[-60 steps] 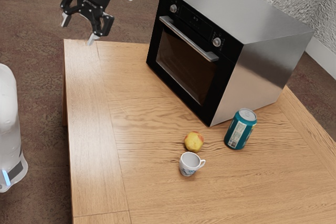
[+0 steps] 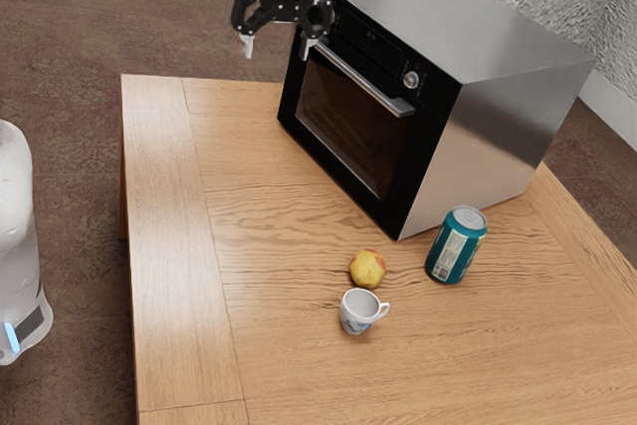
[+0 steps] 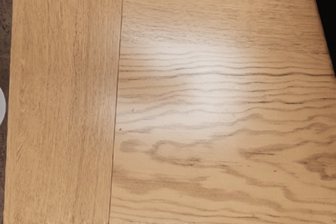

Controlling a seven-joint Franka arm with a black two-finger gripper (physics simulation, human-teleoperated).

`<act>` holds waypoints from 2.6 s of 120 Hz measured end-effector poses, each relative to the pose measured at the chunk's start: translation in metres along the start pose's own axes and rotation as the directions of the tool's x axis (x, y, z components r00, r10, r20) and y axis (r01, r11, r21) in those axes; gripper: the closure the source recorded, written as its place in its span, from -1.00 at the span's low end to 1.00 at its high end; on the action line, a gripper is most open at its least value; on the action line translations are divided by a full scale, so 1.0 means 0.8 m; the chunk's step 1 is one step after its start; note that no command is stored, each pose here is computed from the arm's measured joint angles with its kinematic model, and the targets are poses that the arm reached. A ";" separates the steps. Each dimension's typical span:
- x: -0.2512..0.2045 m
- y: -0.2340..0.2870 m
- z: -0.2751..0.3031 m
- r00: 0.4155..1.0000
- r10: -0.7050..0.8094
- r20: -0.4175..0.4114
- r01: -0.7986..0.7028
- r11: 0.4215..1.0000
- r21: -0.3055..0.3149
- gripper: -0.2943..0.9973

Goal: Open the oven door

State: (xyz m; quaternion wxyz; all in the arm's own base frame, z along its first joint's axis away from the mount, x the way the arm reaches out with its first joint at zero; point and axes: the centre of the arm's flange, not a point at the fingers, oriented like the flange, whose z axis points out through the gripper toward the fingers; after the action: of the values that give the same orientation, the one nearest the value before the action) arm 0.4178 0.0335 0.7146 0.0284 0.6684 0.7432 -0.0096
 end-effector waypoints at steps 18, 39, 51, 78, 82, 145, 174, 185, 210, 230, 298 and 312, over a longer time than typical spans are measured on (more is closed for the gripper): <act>0.018 0.038 0.002 0.990 -0.139 0.022 0.140 0.978 -0.153 -0.54; 0.060 0.078 0.014 0.960 -0.268 0.075 0.279 0.930 -0.241 -0.54; 0.064 0.090 0.041 0.948 -0.302 0.099 0.317 0.915 -0.248 -0.54; 0.073 0.094 0.053 0.923 -0.354 0.149 0.384 0.873 -0.301 -0.54; 0.073 0.094 0.058 0.920 -0.360 0.153 0.390 0.870 -0.301 -0.54; 0.084 0.099 0.101 0.882 -0.432 0.189 0.470 0.833 -0.292 -0.54; 0.092 0.083 0.107 0.867 -0.455 0.202 0.497 0.818 -0.291 -0.54; 0.093 0.075 0.107 0.864 -0.459 0.207 0.503 0.813 -0.294 -0.54; 0.100 0.062 0.106 0.854 -0.473 0.218 0.519 0.802 -0.296 -0.54; 0.102 0.060 0.111 0.850 -0.480 0.219 0.526 0.800 -0.289 -0.54; 0.112 0.045 0.130 0.836 -0.503 0.222 0.548 0.792 -0.269 -0.54; 0.114 0.037 0.128 0.833 -0.506 0.225 0.553 0.787 -0.275 -0.53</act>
State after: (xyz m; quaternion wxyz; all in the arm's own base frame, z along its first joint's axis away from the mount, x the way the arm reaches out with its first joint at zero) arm 0.4403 0.1219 0.6078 0.1872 0.4158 0.8879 0.0605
